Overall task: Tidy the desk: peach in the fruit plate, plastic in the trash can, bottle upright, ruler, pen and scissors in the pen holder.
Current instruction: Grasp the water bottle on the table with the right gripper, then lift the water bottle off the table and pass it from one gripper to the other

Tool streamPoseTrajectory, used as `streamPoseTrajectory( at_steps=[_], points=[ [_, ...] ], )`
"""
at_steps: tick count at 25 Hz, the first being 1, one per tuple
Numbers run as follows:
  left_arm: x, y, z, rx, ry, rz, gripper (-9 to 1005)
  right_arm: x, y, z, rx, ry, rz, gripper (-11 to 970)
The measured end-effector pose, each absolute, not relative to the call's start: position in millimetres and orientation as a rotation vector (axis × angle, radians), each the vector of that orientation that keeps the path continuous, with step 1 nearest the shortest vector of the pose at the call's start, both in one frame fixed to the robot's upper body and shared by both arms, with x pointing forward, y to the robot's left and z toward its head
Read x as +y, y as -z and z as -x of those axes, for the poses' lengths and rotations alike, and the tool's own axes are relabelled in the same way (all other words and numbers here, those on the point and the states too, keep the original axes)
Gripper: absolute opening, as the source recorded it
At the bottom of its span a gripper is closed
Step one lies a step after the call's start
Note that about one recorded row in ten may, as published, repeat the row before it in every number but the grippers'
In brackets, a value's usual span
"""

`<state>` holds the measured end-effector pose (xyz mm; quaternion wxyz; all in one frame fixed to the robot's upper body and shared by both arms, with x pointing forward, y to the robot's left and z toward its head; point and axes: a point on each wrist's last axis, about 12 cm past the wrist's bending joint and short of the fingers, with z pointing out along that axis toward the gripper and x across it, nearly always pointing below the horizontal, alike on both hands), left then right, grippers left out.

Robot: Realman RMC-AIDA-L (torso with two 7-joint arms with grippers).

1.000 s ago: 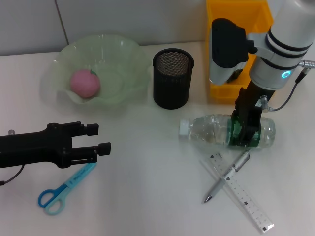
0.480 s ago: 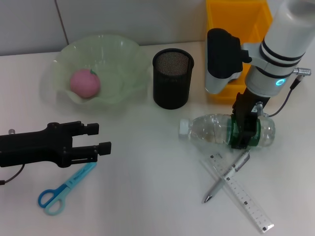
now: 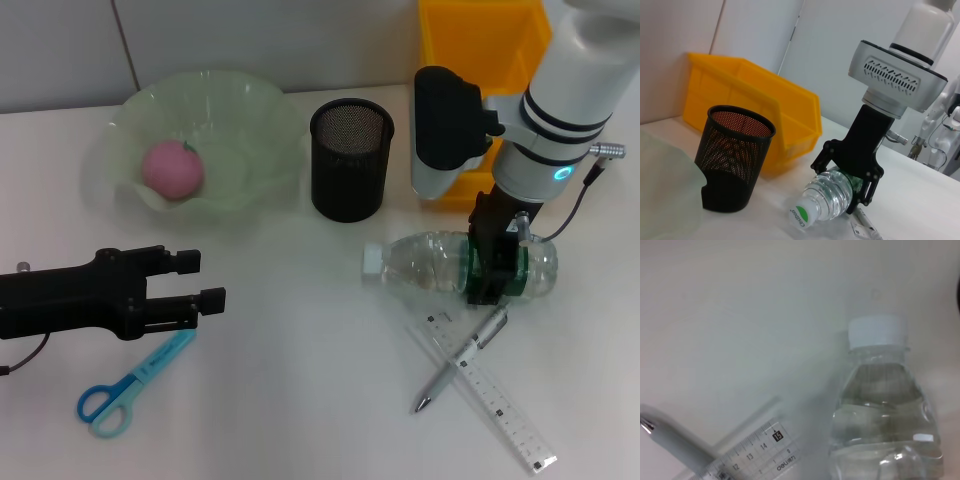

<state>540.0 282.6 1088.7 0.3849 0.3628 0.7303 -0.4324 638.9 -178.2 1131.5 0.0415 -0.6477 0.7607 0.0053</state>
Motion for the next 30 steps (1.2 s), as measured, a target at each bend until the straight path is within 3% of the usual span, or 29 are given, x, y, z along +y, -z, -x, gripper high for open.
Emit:
streamPoseTrajectory(
  at_steps=[30],
  points=[
    [283.6,-1089.1,-540.3,1.861,1.1,-0.922,750,-175.6,-1130.1,-639.8,2.295,0.008,1.981,760]
  ],
)
